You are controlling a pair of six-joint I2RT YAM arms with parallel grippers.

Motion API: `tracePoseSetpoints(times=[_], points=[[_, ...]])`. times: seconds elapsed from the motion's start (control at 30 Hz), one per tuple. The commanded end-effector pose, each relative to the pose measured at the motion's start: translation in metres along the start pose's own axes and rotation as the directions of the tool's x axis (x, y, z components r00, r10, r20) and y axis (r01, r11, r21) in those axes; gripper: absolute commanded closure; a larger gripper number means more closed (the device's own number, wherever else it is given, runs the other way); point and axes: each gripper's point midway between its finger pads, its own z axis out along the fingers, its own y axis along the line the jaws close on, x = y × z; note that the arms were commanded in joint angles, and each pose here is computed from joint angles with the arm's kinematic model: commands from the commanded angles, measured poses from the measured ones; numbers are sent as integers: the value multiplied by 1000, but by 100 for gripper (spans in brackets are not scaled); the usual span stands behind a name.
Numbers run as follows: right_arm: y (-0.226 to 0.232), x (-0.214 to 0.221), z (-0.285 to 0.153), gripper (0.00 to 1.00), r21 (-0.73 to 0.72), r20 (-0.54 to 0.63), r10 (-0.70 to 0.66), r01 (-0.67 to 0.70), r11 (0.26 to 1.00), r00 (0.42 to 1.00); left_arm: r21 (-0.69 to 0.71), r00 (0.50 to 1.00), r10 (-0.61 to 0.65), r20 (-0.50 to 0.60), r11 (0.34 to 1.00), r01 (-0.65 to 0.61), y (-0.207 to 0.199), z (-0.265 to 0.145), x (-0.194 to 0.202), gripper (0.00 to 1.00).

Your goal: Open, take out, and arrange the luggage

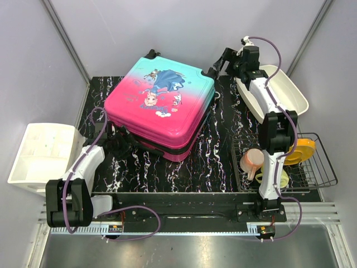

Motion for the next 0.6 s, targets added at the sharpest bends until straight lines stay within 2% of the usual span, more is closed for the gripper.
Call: tracePoseSetpoints(times=[0.0,0.17,0.33,0.43,0.5,0.53,0.57], points=[[46,-1,5,2,-188,-59,122,-131,973,991,40,996,46,73,998,-49,-19,-1,-24,17],[51,17,19,2,-213,-150,209,-238,948,966,41,996,52,70,998,-55,-20,2,-24,16],[52,27,31,5,-231,-198,233,-277,933,952,52,997,54,59,997,-57,-23,4,-24,16],[59,34,33,10,-250,-236,252,-310,917,938,54,997,55,56,997,-58,-24,7,-25,16],[61,36,33,18,-260,-247,250,-313,913,936,53,997,61,57,997,-64,-25,9,-27,16],[62,35,32,23,-259,-246,250,-312,914,936,54,996,62,59,996,-65,-25,9,-28,18],[60,34,31,33,-256,-243,246,-307,917,938,51,996,66,59,996,-69,-26,9,-29,18]])
